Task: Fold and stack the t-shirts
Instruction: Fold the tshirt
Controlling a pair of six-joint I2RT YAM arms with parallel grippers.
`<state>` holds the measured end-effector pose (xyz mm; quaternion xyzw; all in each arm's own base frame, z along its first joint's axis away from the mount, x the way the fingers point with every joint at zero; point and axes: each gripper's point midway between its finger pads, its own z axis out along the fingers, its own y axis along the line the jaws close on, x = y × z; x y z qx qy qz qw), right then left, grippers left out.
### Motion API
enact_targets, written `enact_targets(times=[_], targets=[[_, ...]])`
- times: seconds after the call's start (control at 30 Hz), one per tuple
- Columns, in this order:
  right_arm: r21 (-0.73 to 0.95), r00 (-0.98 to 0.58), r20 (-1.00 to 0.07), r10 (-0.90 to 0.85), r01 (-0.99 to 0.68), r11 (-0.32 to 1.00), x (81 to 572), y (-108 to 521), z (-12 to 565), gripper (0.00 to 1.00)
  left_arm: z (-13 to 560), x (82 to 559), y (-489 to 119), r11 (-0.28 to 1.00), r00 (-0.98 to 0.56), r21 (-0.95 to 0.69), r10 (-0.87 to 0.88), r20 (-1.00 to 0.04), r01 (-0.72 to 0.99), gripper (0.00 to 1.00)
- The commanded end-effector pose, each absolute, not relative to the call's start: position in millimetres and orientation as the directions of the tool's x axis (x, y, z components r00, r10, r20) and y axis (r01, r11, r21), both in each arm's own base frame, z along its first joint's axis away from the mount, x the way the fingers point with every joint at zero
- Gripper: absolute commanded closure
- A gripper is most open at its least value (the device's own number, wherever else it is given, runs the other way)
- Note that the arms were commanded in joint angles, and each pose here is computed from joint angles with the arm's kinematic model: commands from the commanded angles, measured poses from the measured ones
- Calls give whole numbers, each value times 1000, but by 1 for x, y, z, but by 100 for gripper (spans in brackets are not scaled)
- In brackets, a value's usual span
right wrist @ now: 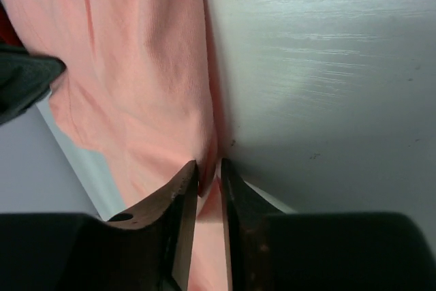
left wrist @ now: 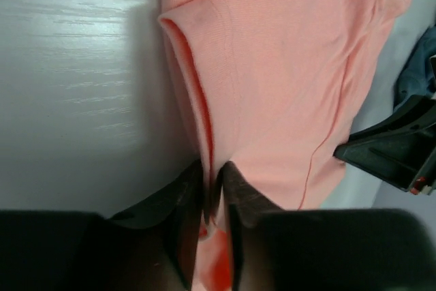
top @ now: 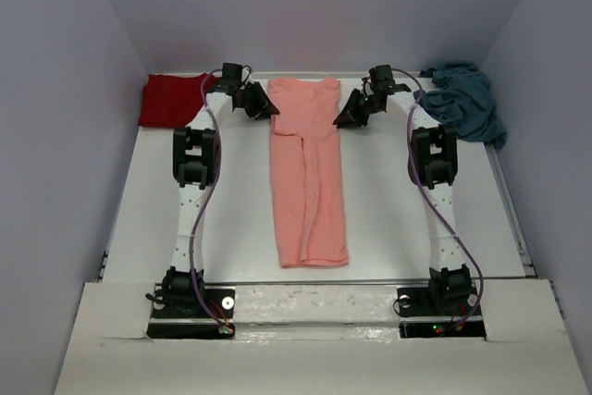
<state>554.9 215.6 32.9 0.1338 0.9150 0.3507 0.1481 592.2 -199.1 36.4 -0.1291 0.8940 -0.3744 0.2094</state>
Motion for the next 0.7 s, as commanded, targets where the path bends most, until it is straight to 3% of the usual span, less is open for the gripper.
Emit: enact_targets(times=[0.0,0.07,0.1,0.2,0.4,0.53,0.6,0.63,0.67], targets=[[674,-905,-214,367,135,726,566,200,43,66,38,610,-182,695,-849,-715,-419,-321,-73,57],[673,-905,-223,362,125,729,565,199,46,53,43,609,-182,706,-846,-705,-413,-337,-64,20],[672,-905,-228,359,121,731,565,199,47,52,46,610,-181,712,-842,-700,-412,-349,-58,1],[667,-901,-251,353,103,737,566,198,53,43,53,608,-177,726,-834,-686,-408,-371,-51,1],[673,-925,-201,324,110,731,538,198,62,42,95,593,-166,762,-811,-646,-401,-425,-38,1],[658,-949,-128,287,135,741,484,192,64,43,90,536,-157,791,-859,-606,-364,-361,-80,1],[636,-956,-130,264,124,762,462,185,66,43,111,514,-152,811,-851,-581,-356,-386,-75,1],[641,-954,-154,257,102,761,451,183,84,42,90,489,-150,817,-877,-565,-351,-329,-115,1],[627,-964,-101,244,129,769,425,180,70,43,108,476,-150,813,-870,-575,-348,-350,-94,1]])
